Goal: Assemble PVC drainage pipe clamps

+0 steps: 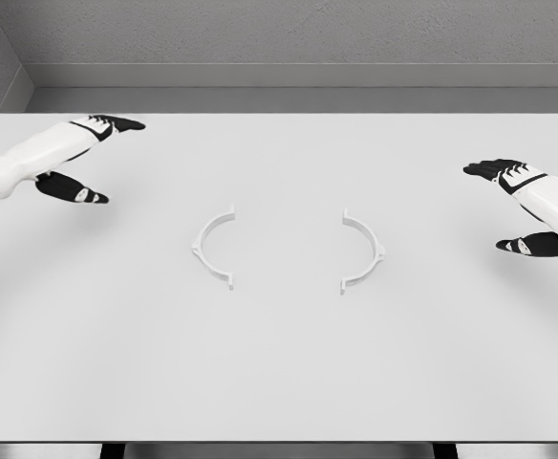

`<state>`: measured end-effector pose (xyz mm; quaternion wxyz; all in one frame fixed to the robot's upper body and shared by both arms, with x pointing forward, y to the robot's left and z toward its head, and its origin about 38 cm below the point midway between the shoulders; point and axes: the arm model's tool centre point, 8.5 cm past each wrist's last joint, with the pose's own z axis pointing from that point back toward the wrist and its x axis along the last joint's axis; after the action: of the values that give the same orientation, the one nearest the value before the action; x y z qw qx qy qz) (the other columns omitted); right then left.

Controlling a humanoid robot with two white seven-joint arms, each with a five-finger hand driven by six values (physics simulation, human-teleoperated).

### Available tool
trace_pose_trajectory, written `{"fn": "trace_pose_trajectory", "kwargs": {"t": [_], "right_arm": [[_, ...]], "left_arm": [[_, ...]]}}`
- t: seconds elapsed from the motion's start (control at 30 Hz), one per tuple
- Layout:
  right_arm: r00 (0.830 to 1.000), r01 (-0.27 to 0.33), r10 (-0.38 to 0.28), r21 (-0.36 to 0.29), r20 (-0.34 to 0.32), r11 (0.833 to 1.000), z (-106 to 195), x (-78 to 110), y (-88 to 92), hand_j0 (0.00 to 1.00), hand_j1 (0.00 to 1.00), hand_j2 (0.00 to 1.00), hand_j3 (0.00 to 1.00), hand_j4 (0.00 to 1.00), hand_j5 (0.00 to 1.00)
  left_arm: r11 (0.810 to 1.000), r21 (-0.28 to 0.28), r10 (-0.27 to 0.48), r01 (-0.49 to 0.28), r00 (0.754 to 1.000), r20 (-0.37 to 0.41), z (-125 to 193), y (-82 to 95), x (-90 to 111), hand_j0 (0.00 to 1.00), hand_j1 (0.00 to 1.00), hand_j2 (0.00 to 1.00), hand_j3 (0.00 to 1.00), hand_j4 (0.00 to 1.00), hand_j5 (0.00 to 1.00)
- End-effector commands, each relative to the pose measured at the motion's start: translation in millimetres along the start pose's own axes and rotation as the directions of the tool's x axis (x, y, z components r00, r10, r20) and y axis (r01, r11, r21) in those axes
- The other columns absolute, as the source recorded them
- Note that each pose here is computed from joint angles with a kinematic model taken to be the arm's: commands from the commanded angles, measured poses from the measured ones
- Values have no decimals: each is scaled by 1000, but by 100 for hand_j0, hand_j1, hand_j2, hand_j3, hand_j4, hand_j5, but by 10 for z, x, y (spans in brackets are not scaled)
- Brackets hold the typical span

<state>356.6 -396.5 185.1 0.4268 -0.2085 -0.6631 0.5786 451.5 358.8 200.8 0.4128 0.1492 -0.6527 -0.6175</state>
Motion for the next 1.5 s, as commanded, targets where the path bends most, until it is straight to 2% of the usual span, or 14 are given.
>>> {"fn": "trace_pose_trajectory", "kwargs": {"t": [0.0,0.17,0.2,0.23,0.27,0.37,0.5,0.6,0.67,0.8,1.07,1.2,1.33,1.47], "right_arm": [[1000,2,-2,-3,0,1000,0,2,-8,100,100,100,100,100,100],[1000,-1,1,0,13,1000,-53,39,11,100,100,100,100,100,100],[999,-27,25,36,33,999,-168,93,77,100,100,100,100,100,100],[997,-62,59,54,55,997,-296,143,69,100,100,100,100,100,100],[995,-71,66,71,78,995,-401,206,129,100,100,100,100,100,100],[996,-89,87,67,31,994,-605,230,138,100,100,100,100,100,100],[993,-106,109,105,-31,989,-895,234,287,100,100,100,100,100,100],[991,-115,122,118,-51,986,-932,252,347,100,100,100,100,100,100],[990,-122,131,134,-58,983,-995,305,452,100,100,100,100,100,100],[990,-132,138,154,-26,979,-1001,416,534,100,100,100,100,100,100],[988,-154,154,137,10,979,-996,574,496,100,100,100,100,100,100],[990,-140,140,165,15,976,-1016,622,616,100,100,100,100,100,100],[991,-131,132,171,0,977,-1019,612,640,100,100,100,100,100,100],[991,-131,130,182,17,974,-1054,664,690,100,100,100,100,100,100]], "left_arm": [[1000,-5,2,-2,1000,-8,28,0,-22,100,100,100,100,100,100],[1000,-24,14,-14,1000,-4,-27,-114,-13,100,100,100,100,100,100],[1000,-26,16,-16,1000,-3,-37,-132,-7,100,100,100,100,100,100],[999,-29,14,-14,1000,-3,-46,-144,-7,100,100,100,100,100,100],[999,-29,13,-13,1000,-4,-51,-142,-8,100,100,100,100,100,100],[998,-56,9,-9,1000,10,-146,-265,45,100,100,100,100,100,100],[997,-74,32,-31,999,9,-179,-430,51,100,100,100,100,100,100],[996,-80,32,-31,999,13,-199,-460,68,100,100,100,100,100,100],[994,-100,36,-33,999,29,-253,-539,119,100,100,100,100,100,100],[991,-127,55,-47,996,66,-387,-693,238,100,100,100,100,100,100],[991,-120,66,-56,995,80,-449,-714,285,100,100,100,100,100,100],[992,-117,63,-53,995,82,-461,-695,290,100,100,100,100,100,100],[992,-115,63,-53,995,83,-465,-693,292,100,100,100,100,100,100],[992,-115,68,-57,994,90,-496,-713,317,100,100,100,100,100,100]]}}
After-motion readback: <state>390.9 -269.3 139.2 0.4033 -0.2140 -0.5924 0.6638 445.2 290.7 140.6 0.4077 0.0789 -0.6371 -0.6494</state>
